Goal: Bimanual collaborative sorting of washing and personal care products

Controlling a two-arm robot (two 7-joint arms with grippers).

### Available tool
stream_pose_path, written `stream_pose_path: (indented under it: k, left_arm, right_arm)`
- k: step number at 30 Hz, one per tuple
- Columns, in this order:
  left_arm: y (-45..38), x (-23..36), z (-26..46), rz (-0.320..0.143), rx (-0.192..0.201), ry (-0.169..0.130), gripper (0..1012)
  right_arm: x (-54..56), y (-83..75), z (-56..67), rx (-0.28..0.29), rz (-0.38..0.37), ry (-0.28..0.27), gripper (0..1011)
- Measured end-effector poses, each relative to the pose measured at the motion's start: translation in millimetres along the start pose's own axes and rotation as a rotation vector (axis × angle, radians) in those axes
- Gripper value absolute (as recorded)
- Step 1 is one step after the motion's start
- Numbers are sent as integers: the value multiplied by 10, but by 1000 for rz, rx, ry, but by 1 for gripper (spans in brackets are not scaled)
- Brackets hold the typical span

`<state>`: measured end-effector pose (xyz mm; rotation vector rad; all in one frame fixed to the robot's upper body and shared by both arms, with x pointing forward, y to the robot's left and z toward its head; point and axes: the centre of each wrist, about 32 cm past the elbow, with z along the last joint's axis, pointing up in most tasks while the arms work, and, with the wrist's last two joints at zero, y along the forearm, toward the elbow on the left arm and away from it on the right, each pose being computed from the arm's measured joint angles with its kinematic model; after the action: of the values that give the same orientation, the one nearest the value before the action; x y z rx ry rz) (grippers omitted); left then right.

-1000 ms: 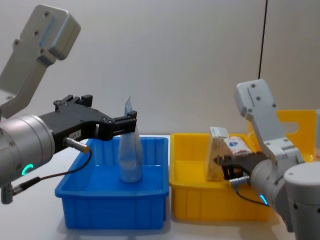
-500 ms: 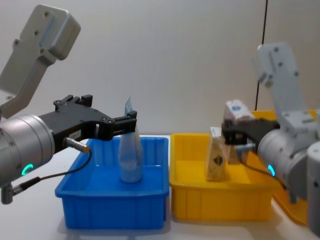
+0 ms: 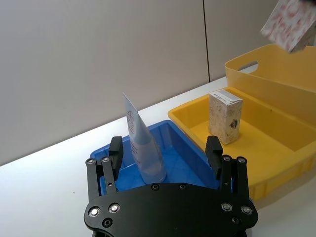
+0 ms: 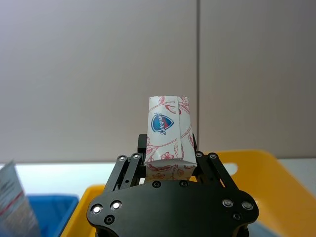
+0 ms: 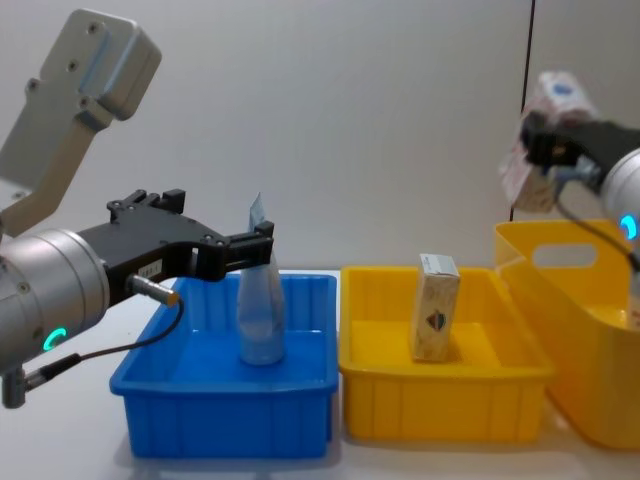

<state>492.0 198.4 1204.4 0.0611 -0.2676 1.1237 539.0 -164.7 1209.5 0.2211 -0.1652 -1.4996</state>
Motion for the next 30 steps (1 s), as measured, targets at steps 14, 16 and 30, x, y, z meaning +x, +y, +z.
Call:
stream_pose_path:
  k: [14,16,30]
  left_arm:
    - [0,0,0,0,0,0,1001]
    - [0,0,0,0,0,0,1001]
    - [0,0,0,0,0,0,1001]
  right_arm:
    - [456,-11,238,103,-175,18,389]
    - [505,-19,249,107,-197,14,389]
    - [906,-124,252,33,-347,-84,389]
